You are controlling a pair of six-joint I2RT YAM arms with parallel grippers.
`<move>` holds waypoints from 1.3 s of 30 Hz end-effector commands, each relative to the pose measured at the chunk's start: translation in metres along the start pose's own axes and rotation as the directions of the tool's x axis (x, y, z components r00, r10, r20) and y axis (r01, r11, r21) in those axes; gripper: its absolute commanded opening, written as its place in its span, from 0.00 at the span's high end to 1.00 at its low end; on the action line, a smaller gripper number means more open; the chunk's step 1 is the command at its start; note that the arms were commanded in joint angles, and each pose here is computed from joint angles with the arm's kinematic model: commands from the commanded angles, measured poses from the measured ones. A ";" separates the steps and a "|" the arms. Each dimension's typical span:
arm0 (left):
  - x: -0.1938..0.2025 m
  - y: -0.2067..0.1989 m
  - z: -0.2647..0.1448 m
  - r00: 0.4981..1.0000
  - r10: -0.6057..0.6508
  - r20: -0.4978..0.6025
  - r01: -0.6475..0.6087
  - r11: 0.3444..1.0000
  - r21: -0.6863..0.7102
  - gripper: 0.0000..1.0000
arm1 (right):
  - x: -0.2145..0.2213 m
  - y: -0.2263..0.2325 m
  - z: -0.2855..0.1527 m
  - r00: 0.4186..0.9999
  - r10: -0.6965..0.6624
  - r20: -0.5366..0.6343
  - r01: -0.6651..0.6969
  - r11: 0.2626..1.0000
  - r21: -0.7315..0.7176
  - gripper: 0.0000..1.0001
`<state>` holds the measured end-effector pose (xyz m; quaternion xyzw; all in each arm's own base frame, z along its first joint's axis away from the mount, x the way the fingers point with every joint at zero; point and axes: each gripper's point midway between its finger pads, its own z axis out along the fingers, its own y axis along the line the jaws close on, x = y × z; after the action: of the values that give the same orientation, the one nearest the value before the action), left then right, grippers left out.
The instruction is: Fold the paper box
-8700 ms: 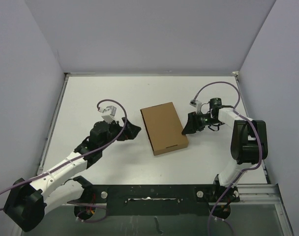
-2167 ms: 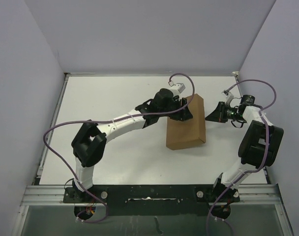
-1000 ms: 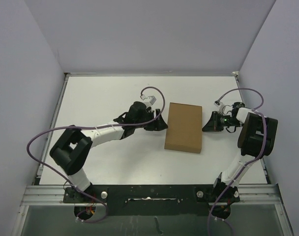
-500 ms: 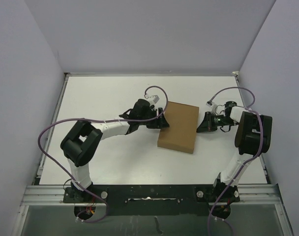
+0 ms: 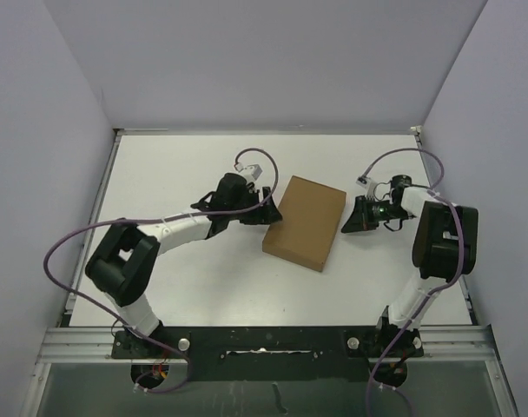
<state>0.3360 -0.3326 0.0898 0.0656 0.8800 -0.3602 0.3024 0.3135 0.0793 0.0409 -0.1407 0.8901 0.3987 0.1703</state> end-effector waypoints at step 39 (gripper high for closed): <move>-0.107 -0.118 -0.339 0.803 0.094 0.589 -0.196 0.974 0.111 0.02 | -0.148 0.273 -0.286 0.478 -0.704 0.526 0.476 0.710 0.519 0.02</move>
<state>0.2316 -0.1841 0.3846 0.0186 0.7274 -0.4051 0.5536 0.2880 0.0555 0.4389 -0.3101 0.6984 0.1773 0.6202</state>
